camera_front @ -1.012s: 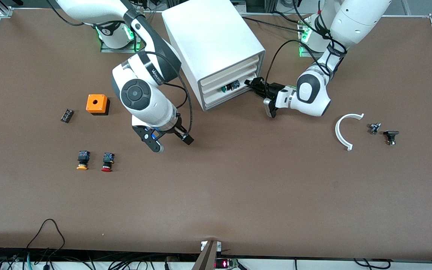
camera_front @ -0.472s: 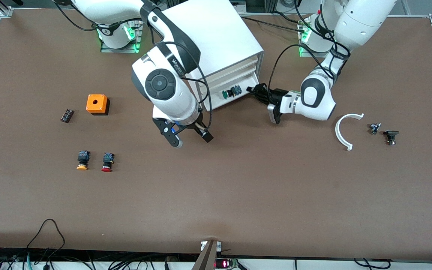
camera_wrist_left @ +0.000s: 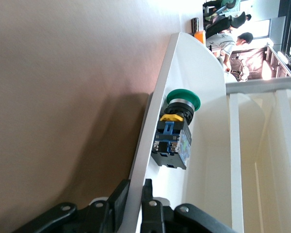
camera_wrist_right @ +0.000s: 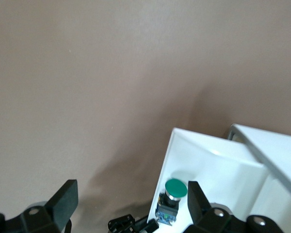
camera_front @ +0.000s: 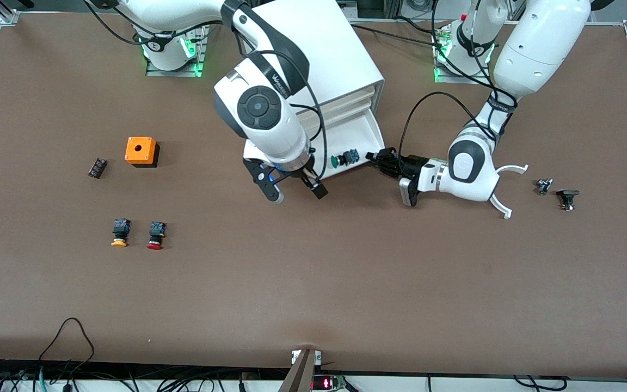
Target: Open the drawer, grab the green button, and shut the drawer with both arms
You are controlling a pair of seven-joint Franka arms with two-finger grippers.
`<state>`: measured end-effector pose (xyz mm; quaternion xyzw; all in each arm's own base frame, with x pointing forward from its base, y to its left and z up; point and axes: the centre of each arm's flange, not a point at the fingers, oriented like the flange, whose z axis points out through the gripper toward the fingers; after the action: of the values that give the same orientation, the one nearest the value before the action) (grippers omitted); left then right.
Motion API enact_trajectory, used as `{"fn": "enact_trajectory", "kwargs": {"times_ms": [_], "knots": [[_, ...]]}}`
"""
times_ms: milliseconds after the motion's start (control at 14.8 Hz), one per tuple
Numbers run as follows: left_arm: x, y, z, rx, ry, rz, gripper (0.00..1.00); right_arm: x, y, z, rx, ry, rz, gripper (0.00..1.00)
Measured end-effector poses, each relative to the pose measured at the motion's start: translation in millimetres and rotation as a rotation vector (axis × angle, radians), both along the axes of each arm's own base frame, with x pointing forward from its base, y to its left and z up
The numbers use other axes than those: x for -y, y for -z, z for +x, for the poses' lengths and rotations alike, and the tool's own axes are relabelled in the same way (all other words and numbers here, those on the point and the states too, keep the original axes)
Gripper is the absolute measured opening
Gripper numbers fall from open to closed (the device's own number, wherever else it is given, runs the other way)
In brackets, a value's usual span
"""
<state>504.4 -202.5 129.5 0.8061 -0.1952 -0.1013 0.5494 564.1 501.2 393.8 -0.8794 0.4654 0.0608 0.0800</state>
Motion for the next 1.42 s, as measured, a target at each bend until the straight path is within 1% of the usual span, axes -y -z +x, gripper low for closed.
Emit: {"fn": "enact_trajectory", "kwargs": {"times_ms": [202,337,540,607,742,877,1079,1214,1417], "knots": [[-12,-9,23,0.048,0.000,0.014,0.16,-23,23,-12,-0.006,0.032,0.011,1.00],[-23,-13,35,0.068,-0.005,0.025,0.16,-37,42,-20,-0.011,0.050,0.017,1.00],[-29,-15,42,0.078,-0.014,0.027,0.15,-58,70,-32,-0.013,0.077,0.032,1.00],[-29,-15,43,0.082,-0.017,0.031,0.20,-63,78,-34,-0.010,0.086,0.040,1.00],[-31,-15,45,0.080,-0.023,0.037,0.39,-68,89,-34,0.000,0.104,0.058,1.00],[-32,-17,46,0.061,-0.027,0.043,0.56,-72,98,-34,0.007,0.124,0.074,1.00],[-39,-25,48,-0.009,-0.007,0.071,0.83,-83,108,-41,0.014,0.154,0.097,1.00],[-45,-37,53,-0.054,0.014,0.121,1.00,-90,116,-46,0.017,0.169,0.111,1.00],[-48,-72,62,-0.126,0.069,0.229,1.00,-98,131,-53,0.015,0.182,0.120,1.00]]}}
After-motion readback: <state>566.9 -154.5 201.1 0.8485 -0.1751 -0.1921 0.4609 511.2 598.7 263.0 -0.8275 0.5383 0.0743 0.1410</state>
